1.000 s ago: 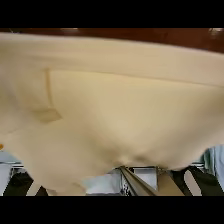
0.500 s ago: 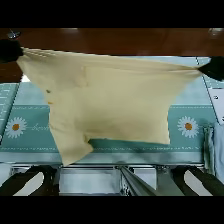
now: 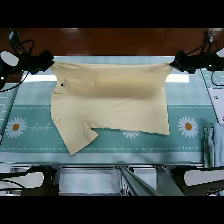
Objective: Fold the shirts.
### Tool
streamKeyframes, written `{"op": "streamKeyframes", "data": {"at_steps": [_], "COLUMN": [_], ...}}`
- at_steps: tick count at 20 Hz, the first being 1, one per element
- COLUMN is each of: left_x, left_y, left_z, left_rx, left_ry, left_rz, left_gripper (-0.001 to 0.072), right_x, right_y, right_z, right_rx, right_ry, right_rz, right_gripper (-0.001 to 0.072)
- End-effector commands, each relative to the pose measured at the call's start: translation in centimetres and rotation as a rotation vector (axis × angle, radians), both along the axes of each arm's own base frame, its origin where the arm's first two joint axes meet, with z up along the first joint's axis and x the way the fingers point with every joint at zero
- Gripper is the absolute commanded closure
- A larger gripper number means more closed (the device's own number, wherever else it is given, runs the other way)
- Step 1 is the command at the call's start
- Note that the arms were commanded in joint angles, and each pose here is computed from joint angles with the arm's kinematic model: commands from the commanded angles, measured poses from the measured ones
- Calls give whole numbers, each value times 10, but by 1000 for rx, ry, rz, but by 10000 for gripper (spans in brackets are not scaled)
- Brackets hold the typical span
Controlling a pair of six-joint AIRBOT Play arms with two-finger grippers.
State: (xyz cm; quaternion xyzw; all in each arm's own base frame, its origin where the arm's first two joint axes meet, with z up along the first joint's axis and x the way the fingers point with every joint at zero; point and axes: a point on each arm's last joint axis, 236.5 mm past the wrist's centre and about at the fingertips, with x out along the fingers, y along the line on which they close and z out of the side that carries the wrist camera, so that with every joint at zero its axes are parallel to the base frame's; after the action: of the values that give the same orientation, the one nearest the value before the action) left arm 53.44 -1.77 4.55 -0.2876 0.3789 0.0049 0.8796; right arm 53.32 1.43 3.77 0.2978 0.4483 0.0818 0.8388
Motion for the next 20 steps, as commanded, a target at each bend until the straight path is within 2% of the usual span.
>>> {"op": "streamKeyframes", "data": {"at_steps": [1, 2, 4, 7, 11, 14, 16, 17, 18, 19, 20], "left_x": [7, 6, -7, -40, -77, -97, -106, -111, -118, -125, -131], "left_y": [-5, -4, -4, 3, -2, -13, -16, -16, -16, -15, -9], "left_z": [-36, -38, -47, -67, -102, -126, -127, -125, -122, -117, -111], "left_rx": [-79, -76, 2, 6, -6, -35, -55, -69, -82, -98, -109], "left_ry": [59, 67, 101, 227, 360, 442, 479, 500, 524, 551, 578], "left_rz": [34, 28, -90, -191, -297, -334, -354, -365, -382, -400, -414], "left_gripper": [676, 676, 676, 676, 676, 676, 675, 675, 600, 229, 8], "right_x": [13, 11, 2, -27, -63, -74, -79, -80, -83, -89, -97], "right_y": [9, 8, 7, 10, 21, 19, 13, 11, 13, 12, 5], "right_z": [-31, -34, -37, -42, -78, -101, -107, -107, -103, -99, -93], "right_rx": [55, 57, 48, 54, -87, -149, -143, -134, -114, -114, -125], "right_ry": [56, 68, 96, 179, 316, 396, 450, 462, 473, 476, 494], "right_rz": [3, 7, 37, 139, 260, 244, 191, 168, 175, 207, 216], "right_gripper": [693, 693, 693, 692, 693, 692, 688, 505, 76, 87, 87]}}
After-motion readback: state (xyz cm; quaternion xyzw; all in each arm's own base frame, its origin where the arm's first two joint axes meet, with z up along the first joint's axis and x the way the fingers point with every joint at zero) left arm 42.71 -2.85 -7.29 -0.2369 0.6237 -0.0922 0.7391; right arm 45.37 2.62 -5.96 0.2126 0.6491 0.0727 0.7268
